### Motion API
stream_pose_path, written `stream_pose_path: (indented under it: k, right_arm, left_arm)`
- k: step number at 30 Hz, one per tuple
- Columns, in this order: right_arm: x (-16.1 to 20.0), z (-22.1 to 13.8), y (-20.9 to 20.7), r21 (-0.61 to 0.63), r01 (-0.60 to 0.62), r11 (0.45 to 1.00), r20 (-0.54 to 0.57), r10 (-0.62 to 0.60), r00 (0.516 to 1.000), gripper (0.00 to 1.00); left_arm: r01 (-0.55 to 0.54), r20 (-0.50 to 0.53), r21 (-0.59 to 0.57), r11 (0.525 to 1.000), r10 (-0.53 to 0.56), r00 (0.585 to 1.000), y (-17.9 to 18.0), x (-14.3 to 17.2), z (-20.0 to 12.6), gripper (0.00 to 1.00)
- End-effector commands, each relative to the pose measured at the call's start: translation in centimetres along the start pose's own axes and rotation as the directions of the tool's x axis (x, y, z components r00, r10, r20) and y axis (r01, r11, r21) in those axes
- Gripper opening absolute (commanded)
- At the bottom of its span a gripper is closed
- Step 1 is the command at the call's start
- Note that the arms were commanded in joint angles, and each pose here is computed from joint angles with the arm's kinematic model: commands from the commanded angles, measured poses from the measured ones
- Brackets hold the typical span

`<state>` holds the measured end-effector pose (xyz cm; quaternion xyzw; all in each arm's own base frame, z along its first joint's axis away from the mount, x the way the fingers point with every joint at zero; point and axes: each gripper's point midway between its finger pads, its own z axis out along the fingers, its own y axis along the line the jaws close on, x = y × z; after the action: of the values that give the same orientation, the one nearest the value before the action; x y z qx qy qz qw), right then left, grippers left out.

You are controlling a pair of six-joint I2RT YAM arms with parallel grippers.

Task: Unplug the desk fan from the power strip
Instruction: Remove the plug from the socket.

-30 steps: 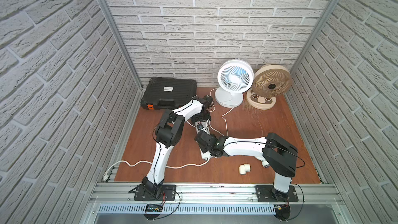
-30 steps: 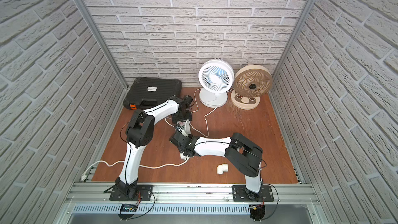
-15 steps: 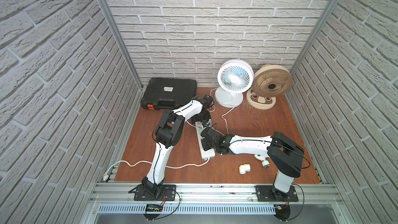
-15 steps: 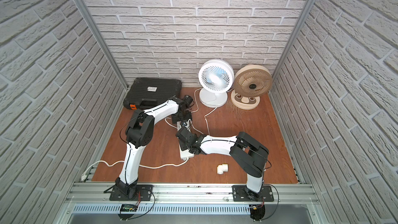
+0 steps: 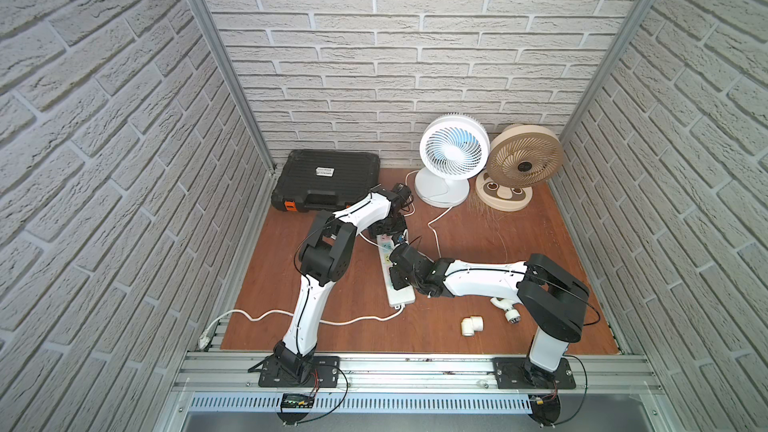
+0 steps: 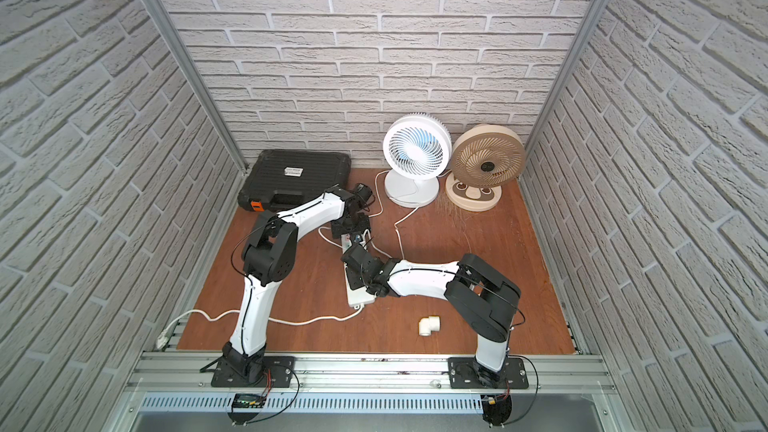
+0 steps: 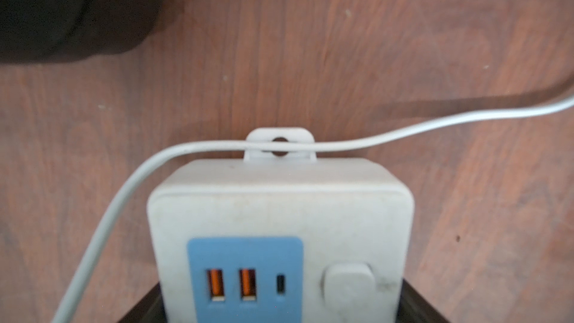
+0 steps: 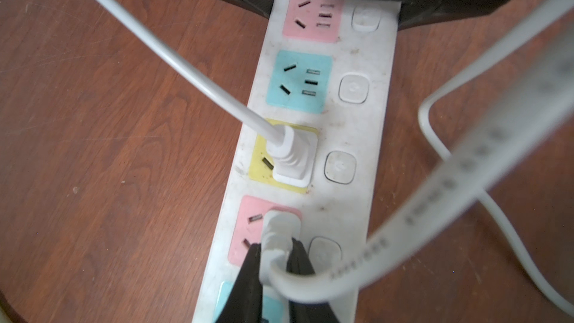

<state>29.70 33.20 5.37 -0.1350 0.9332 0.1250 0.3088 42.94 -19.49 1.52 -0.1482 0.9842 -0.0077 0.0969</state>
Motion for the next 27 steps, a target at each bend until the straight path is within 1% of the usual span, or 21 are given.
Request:
stream_pose_path:
  k: [1, 7, 11, 20, 24, 27]
  right_arm:
    - [-0.4, -0.2, -2.1, 0.149, 0.069, 0.986, 0.010, -0.072, 0.997, 0.03]
    - [-0.9, -0.7, -1.1, 0.247, 0.194, 0.949, 0.018, -0.205, 0.979, 0.03]
    - [-1.2, -0.9, -0.6, 0.271, 0.230, 0.935, 0.021, -0.245, 0.969, 0.03]
    - [-1.1, -0.9, -0.5, 0.255, 0.216, 0.943, 0.026, -0.230, 0.973, 0.03]
    - [-1.0, -0.9, -0.8, 0.238, 0.181, 0.954, 0.035, -0.195, 0.980, 0.03]
    - [-0.8, -0.8, -1.2, 0.212, 0.133, 0.968, 0.040, -0.145, 0.989, 0.03]
  left_arm:
    - [-0.006, -0.160, 0.002, 1.000, 0.006, 0.987, 0.4, 4.0, 6.6, 0.00]
    - [-0.011, -0.160, 0.002, 1.000, 0.011, 0.987, 0.3, 4.0, 6.5, 0.00]
    - [-0.013, -0.163, 0.004, 1.000, 0.014, 0.987, 0.2, 4.1, 6.6, 0.00]
    - [-0.018, -0.160, 0.005, 1.000, 0.018, 0.987, 0.2, 4.0, 6.4, 0.00]
    - [-0.020, -0.161, 0.004, 1.000, 0.020, 0.987, 0.3, 4.1, 6.4, 0.00]
    - [-0.021, -0.156, 0.003, 1.000, 0.022, 0.988, 0.3, 4.0, 6.3, 0.00]
